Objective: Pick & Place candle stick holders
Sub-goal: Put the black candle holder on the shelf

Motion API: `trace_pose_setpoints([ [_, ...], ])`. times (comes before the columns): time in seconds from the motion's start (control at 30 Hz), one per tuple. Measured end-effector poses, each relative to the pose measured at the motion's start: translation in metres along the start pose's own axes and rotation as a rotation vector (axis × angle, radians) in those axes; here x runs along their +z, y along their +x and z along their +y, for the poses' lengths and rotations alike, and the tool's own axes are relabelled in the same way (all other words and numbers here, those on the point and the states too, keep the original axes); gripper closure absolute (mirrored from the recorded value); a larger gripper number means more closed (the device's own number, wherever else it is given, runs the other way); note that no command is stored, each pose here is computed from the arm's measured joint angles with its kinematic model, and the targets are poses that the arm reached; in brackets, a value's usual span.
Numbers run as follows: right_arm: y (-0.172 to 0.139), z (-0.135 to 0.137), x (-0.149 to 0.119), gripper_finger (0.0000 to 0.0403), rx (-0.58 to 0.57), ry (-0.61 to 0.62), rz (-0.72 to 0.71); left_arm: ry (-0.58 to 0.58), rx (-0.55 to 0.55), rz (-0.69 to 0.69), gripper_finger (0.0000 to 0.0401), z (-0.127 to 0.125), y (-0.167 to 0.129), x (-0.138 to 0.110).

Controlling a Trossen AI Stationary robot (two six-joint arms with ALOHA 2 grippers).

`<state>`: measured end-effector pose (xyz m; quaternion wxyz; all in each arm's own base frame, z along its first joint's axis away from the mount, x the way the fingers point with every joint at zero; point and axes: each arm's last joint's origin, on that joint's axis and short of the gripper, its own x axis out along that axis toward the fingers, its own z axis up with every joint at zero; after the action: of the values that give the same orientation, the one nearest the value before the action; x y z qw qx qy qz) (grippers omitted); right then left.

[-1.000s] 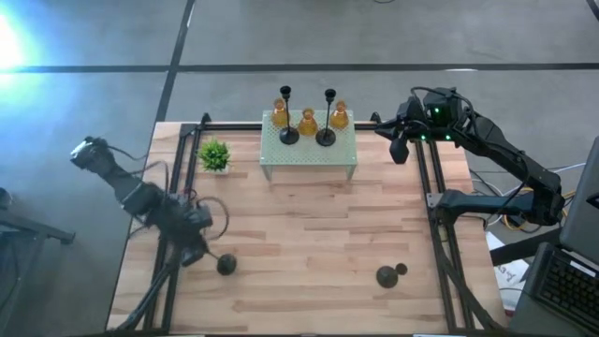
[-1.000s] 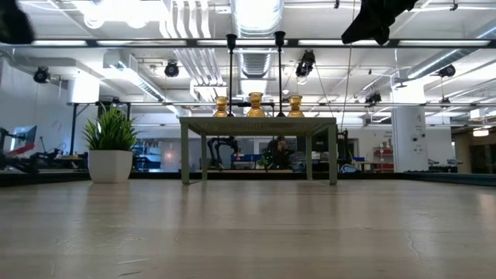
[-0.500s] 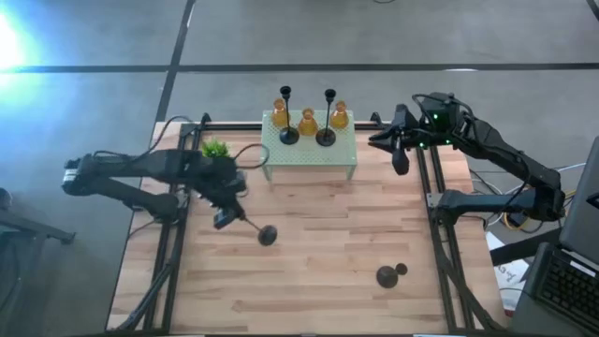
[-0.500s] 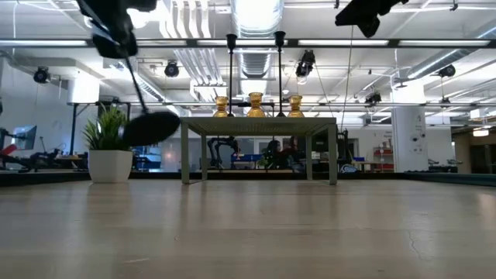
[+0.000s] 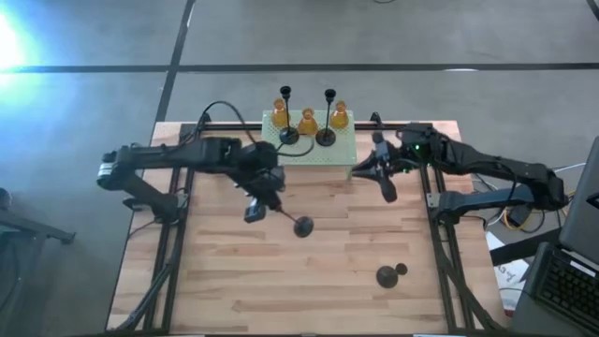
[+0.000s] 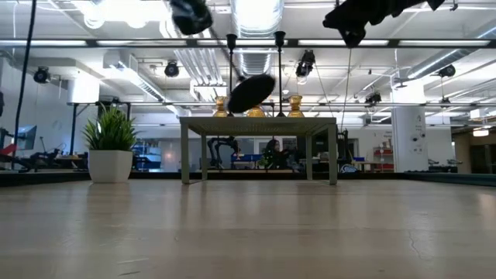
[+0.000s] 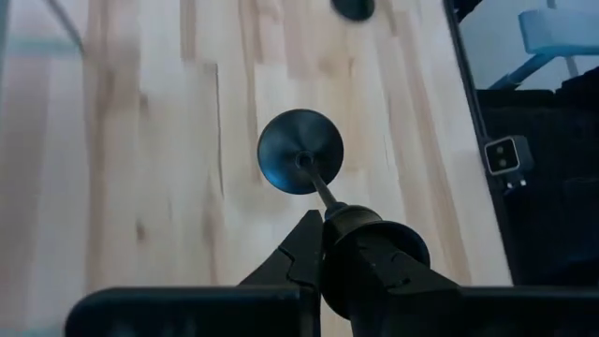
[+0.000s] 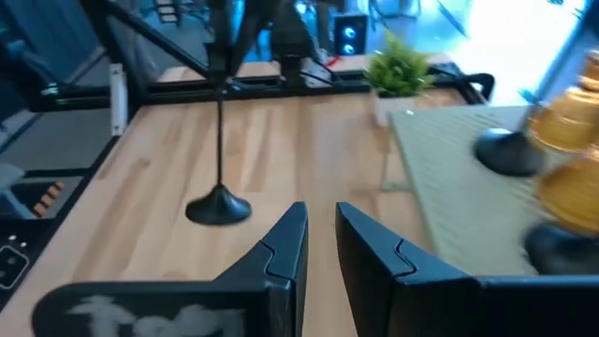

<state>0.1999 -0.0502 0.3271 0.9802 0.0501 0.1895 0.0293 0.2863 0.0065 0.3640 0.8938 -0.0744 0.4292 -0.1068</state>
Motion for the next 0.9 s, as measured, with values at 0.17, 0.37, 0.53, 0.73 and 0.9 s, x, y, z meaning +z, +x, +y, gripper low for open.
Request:
trace_pose_setpoints([
  [0.17,0.012,0.009,-0.01,0.0349,0.052,-0.035,-0.059,0.094,0.005,-0.017,0.0379,0.002,0.001,0.031],
  [0.37,0.026,0.014,-0.015,0.0349,0.023,-0.043,-0.063,0.133,0.012,0.002,0.0379,0.01,0.012,0.053],
  [0.53,0.053,0.014,-0.014,0.0349,0.032,-0.056,0.007,0.143,0.016,0.023,0.0379,0.016,0.018,0.064],
  [0.73,0.079,0.016,-0.006,0.034,0.068,-0.079,0.064,0.138,0.016,0.048,0.0379,0.018,0.018,0.064],
  [0.9,0.1,0.023,0.006,0.0308,0.103,-0.101,0.08,0.137,0.022,0.04,0.0379,0.02,0.015,0.064],
])
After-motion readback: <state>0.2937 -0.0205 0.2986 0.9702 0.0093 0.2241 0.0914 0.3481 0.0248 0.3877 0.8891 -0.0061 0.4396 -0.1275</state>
